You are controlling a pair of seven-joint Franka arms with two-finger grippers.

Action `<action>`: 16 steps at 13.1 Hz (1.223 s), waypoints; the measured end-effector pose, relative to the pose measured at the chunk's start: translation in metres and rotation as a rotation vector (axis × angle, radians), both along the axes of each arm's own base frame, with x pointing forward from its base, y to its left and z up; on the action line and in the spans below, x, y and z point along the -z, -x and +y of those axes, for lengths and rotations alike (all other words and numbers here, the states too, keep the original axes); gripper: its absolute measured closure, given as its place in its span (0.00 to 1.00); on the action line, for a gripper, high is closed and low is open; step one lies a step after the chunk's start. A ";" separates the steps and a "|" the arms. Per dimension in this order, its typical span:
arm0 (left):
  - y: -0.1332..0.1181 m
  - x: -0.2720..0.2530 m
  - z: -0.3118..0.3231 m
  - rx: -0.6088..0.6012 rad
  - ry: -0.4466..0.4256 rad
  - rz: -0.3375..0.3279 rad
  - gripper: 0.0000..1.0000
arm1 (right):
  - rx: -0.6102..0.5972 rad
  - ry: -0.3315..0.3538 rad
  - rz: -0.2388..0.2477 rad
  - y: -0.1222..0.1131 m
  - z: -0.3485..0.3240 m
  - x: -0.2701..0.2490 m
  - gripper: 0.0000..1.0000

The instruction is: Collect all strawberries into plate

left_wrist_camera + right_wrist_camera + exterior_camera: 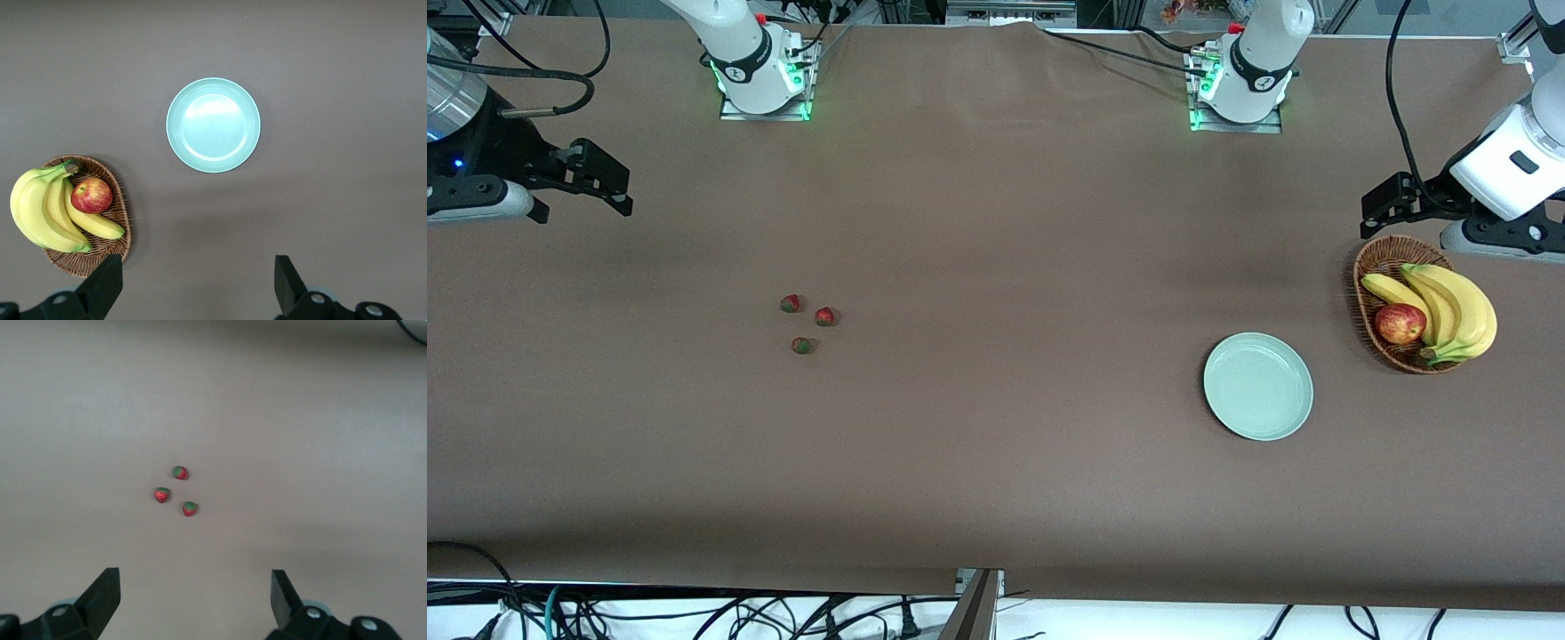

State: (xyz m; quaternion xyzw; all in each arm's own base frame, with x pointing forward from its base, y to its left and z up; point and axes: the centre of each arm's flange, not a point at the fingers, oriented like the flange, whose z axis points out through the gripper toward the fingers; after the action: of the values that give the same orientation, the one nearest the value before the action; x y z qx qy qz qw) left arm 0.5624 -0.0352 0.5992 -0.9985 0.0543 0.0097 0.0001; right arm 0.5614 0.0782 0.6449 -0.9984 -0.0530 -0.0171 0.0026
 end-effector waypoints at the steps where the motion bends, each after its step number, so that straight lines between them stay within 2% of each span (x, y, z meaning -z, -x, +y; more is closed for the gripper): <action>1: 0.000 0.000 0.000 0.000 0.000 0.000 0.00 | 0.000 0.003 0.001 0.000 0.000 0.000 0.00; 8: 0.000 0.000 0.000 0.000 0.000 0.001 0.00 | -0.005 0.016 -0.002 -0.001 0.002 0.001 0.00; 16: 0.000 0.000 0.000 0.000 0.000 0.002 0.00 | 0.018 0.015 -0.035 -0.006 -0.010 -0.002 0.00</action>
State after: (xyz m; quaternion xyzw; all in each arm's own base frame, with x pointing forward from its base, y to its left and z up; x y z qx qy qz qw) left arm 0.5621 -0.0355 0.5992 -0.9985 0.0546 0.0106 0.0001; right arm 0.5670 0.0679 0.6466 -0.9984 -0.0440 -0.0341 -0.0061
